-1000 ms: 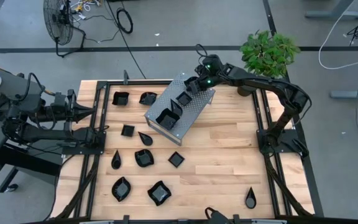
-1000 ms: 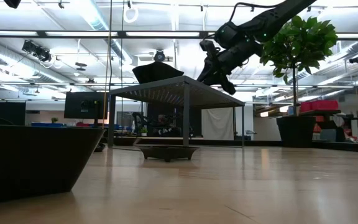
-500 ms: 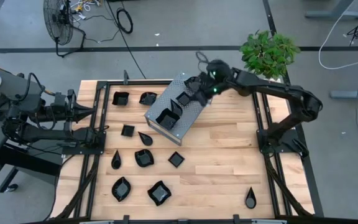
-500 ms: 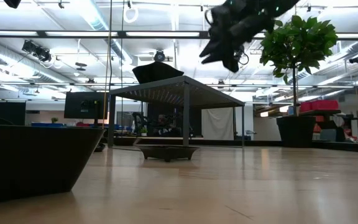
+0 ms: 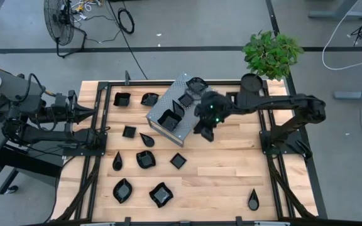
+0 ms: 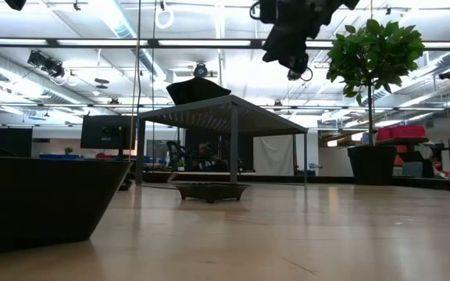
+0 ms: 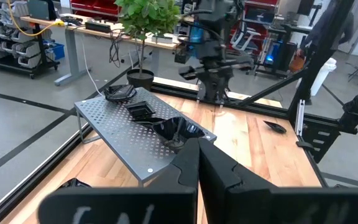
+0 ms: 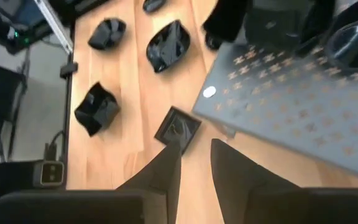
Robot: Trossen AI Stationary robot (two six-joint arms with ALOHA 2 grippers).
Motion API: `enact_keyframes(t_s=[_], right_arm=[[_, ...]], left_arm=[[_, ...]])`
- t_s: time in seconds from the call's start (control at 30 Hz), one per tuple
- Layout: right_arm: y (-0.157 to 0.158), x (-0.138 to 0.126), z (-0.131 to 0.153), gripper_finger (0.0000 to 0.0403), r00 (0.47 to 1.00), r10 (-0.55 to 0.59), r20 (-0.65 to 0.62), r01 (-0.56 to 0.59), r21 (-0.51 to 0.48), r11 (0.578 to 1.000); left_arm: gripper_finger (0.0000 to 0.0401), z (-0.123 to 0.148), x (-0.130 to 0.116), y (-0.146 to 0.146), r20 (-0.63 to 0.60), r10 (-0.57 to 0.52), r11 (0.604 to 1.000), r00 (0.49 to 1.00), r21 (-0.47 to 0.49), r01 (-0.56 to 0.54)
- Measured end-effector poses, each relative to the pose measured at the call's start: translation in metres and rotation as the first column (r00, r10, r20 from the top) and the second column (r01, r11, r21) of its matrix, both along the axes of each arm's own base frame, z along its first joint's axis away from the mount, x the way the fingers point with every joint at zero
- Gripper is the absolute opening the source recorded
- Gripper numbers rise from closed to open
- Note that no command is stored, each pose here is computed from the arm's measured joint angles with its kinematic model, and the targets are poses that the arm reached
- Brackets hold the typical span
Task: Pick & Place Mini shaped plates
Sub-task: Stack the black leaf shaped plate on top of the black leaf shaped plate on the shelf
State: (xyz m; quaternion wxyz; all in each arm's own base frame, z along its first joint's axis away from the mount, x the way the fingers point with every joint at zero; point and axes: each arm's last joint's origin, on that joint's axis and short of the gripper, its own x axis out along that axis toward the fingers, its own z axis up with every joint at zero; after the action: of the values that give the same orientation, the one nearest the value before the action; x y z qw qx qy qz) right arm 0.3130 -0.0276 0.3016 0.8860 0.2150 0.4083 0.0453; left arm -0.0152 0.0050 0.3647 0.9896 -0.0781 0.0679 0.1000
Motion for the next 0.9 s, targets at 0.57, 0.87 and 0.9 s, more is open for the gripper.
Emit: enact_keyframes(t_s=[0.57,0.87,0.9], right_arm=[[0.09,-0.029,-0.017,0.0092,0.835,0.485,-0.26,-0.545,-0.26,0.797],[0.139,-0.049,-0.025,0.0124,0.612,0.712,-0.345,-0.791,-0.282,0.543],[0.144,-0.051,-0.025,0.0129,0.594,0.727,-0.344,-0.804,-0.285,0.522]], left_arm=[[0.0005,0.0,0.0,0.0,0.0,0.0,1.0,1.0,0.0,0.0],[0.0005,0.0,0.0,0.0,0.0,0.0,1.0,1.0,0.0,0.0],[0.0005,0.0,0.0,0.0,0.001,0.0,1.0,1.0,0.0,0.0]])
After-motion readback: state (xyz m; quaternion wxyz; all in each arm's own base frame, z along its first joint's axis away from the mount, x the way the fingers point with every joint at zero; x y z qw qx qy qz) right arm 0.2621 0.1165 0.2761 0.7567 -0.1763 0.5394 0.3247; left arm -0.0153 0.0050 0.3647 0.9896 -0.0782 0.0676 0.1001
